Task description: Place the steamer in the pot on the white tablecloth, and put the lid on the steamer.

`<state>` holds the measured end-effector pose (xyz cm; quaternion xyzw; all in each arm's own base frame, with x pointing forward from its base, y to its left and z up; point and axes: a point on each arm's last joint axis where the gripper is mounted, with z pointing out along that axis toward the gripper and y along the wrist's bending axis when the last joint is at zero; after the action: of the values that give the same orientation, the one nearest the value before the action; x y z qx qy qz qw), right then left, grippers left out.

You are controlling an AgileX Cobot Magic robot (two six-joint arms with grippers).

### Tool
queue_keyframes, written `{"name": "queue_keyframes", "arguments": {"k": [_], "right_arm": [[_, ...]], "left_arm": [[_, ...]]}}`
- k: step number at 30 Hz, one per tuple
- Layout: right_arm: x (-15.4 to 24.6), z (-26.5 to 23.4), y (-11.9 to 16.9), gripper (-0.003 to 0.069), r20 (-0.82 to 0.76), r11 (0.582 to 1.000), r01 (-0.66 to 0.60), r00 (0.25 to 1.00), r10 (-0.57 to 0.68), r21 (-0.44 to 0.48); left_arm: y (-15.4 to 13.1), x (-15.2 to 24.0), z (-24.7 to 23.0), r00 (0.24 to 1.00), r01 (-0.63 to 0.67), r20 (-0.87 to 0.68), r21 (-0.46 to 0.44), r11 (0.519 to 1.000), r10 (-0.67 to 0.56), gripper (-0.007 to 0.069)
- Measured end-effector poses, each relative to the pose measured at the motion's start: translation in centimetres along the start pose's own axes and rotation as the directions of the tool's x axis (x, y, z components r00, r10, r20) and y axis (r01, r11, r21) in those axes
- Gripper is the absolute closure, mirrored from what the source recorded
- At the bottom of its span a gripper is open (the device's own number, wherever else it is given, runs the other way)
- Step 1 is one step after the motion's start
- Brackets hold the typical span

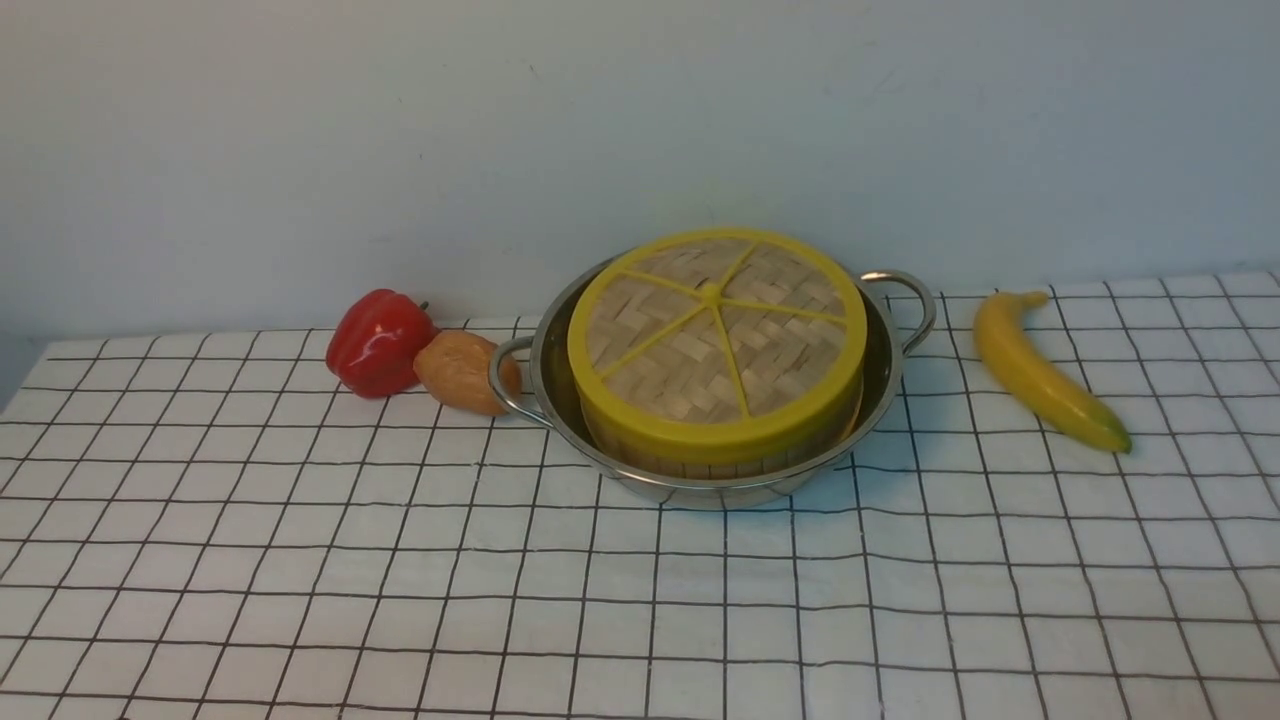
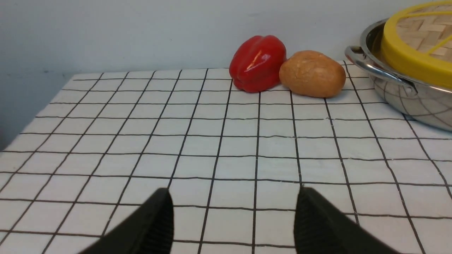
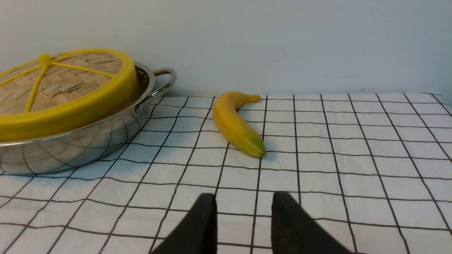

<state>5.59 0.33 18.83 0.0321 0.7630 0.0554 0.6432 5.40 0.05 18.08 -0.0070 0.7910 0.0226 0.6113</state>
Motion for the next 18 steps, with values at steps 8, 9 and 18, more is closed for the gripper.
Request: {"name": "queue_keyframes", "arguments": {"k": [8,9,18], "right_arm": [[0.00,0.00,0.00,0.0419,0.000,1.000,0.000,1.000,0.000,0.000],[0.00,0.00,0.00,0.0419,0.000,1.000,0.000,1.000,0.000,0.000],[0.00,0.00,0.00,0.0419,0.000,1.000,0.000,1.000,0.000,0.000]], "left_arm": [[0.48,0.06,-0.01,0.999,0.031,-0.005,-0.053,0.998,-0.031,0.0195],[0.51,0.06,-0.01,1.000,0.027,-0.006,-0.057,0.998,-0.027,0.0195],[0.65,0.07,-0.02,0.999,0.035,-0.005,-0.072,0.997,-0.036,0.0195]]}}
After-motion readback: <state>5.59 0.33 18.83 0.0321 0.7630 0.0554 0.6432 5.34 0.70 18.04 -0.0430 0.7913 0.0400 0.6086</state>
